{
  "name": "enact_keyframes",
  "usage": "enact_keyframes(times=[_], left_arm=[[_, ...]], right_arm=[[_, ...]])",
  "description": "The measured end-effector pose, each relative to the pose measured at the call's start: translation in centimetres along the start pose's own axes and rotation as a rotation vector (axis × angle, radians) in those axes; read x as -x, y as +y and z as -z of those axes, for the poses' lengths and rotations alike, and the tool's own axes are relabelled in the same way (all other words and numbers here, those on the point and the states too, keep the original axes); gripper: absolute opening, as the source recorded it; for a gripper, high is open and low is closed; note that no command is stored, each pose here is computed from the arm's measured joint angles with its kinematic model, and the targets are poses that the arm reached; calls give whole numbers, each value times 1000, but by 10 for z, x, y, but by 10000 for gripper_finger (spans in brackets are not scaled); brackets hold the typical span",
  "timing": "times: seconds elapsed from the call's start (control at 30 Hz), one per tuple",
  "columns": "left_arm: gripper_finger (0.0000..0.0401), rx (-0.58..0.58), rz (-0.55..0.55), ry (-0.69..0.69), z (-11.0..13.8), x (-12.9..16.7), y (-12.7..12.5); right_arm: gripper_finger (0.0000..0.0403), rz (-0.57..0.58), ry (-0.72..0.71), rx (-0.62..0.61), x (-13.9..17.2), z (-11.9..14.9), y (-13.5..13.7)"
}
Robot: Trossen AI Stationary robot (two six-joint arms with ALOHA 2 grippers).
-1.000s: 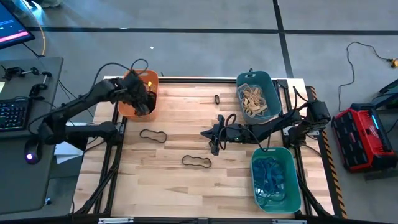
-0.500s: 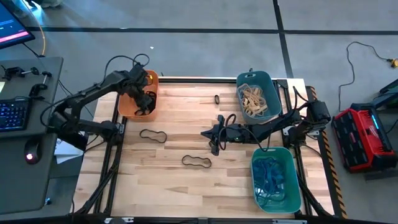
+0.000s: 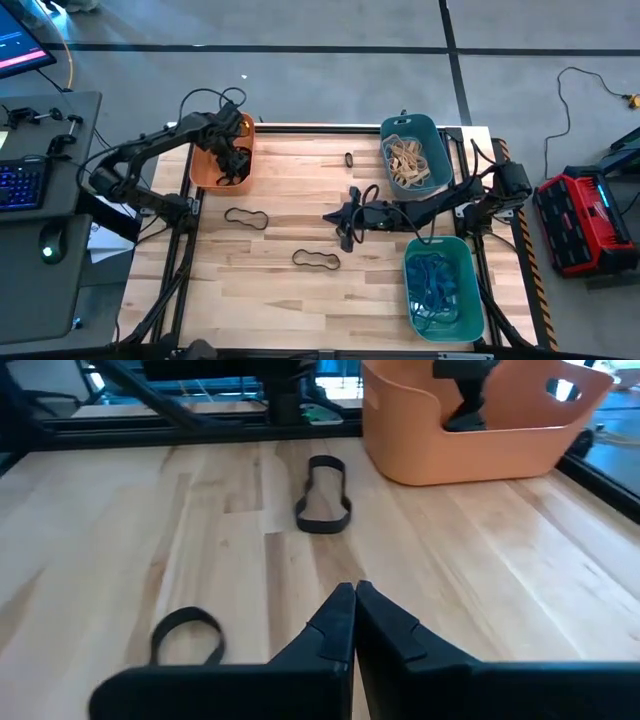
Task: Sort rubber bands into baskets
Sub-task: Put the black rubber band into the orange bin
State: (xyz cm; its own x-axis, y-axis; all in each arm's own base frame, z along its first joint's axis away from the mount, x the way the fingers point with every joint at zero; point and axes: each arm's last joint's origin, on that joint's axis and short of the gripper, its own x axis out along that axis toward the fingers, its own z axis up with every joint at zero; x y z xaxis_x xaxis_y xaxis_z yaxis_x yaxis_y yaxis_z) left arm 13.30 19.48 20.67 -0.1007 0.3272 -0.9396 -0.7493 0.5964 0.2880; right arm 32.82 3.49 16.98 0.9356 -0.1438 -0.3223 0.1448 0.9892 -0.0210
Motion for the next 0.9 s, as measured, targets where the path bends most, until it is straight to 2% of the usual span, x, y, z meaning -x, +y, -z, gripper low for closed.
enact_keyframes(times=[0.2, 0.33, 0.43, 0.6, 0.73, 0.9], left_arm=[[115, -14, 6, -82, 2, 16, -5], [137, -21, 44, -184, 5, 34, -11], [142, -29, 93, -312, 11, 45, -18], [143, -46, 178, -506, 24, 63, -34], [143, -69, 239, -629, 37, 78, -47], [143, -134, 323, -796, 52, 94, -62]], right_arm=[[17, 15, 11, 16, 3, 2, 10], [72, 64, 61, 52, 5, 5, 20], [123, 90, 94, 78, 7, 4, 28], [185, 100, 167, 48, 10, 3, 40], [204, 97, 244, 19, 15, 10, 49], [206, 118, 344, 8, 24, 23, 56]])
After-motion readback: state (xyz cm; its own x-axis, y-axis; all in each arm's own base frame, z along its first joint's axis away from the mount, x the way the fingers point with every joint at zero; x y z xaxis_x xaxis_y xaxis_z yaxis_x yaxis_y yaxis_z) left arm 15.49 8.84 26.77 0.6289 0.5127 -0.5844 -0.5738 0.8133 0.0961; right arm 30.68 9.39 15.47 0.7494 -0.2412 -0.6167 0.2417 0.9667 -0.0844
